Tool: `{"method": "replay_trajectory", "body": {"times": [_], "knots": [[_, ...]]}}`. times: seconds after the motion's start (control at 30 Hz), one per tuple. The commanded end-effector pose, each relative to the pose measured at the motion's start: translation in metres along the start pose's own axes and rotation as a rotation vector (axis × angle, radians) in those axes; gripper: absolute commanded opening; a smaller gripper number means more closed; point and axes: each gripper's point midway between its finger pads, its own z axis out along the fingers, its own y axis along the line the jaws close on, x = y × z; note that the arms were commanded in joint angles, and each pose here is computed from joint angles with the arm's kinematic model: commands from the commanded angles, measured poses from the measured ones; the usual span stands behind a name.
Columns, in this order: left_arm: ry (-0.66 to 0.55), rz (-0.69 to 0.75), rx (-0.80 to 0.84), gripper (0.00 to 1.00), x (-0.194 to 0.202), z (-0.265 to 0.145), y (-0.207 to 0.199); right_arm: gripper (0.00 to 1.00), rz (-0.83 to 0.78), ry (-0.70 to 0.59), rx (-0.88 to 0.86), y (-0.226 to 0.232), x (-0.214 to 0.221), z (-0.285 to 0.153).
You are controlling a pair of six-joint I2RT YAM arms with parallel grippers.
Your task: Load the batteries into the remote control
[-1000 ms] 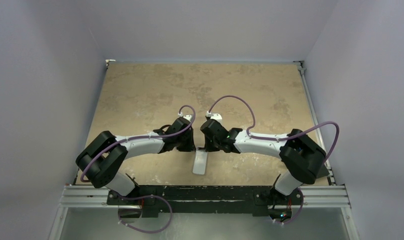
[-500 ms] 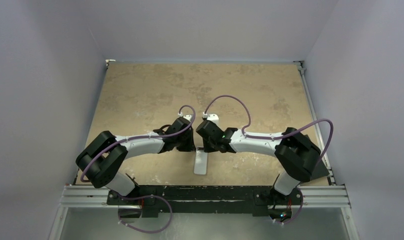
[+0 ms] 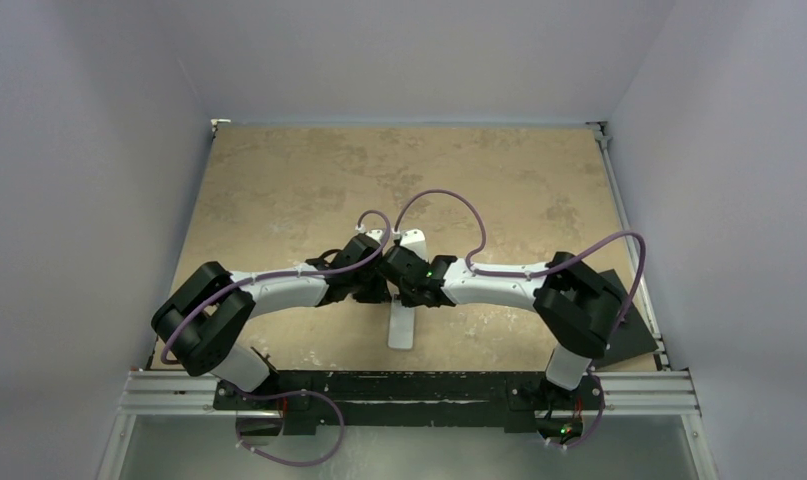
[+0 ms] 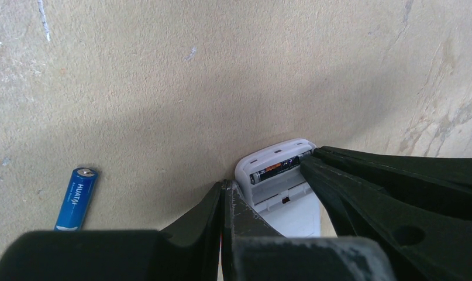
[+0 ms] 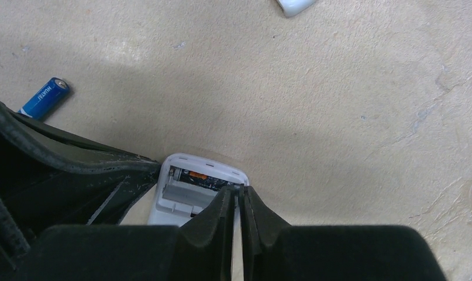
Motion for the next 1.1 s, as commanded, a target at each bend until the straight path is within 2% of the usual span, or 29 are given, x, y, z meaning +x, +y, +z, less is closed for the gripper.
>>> {"method": "replay_trajectory", "body": {"times": [0.0, 0.23, 0.67, 1.07], "knots": [[0.01, 0.021, 0.012, 0.0, 0.001, -0.004, -0.002, 0.19, -0.004, 0.025, 0.002, 0.009, 0.008, 0.007], [-0.002, 0.027, -0.008, 0.0, -0.001, -0.009, 0.001, 0.27, -0.008, 0.018, 0.032, 0.006, 0.003, 0.001], [-0.033, 0.038, -0.034, 0.0, -0.008, -0.024, 0.004, 0.31, 0.064, -0.071, -0.031, 0.011, -0.033, -0.04], [-0.051, 0.04, -0.002, 0.0, -0.006, -0.053, 0.0, 0.31, 0.081, -0.065, -0.172, 0.007, -0.017, -0.067]]}}
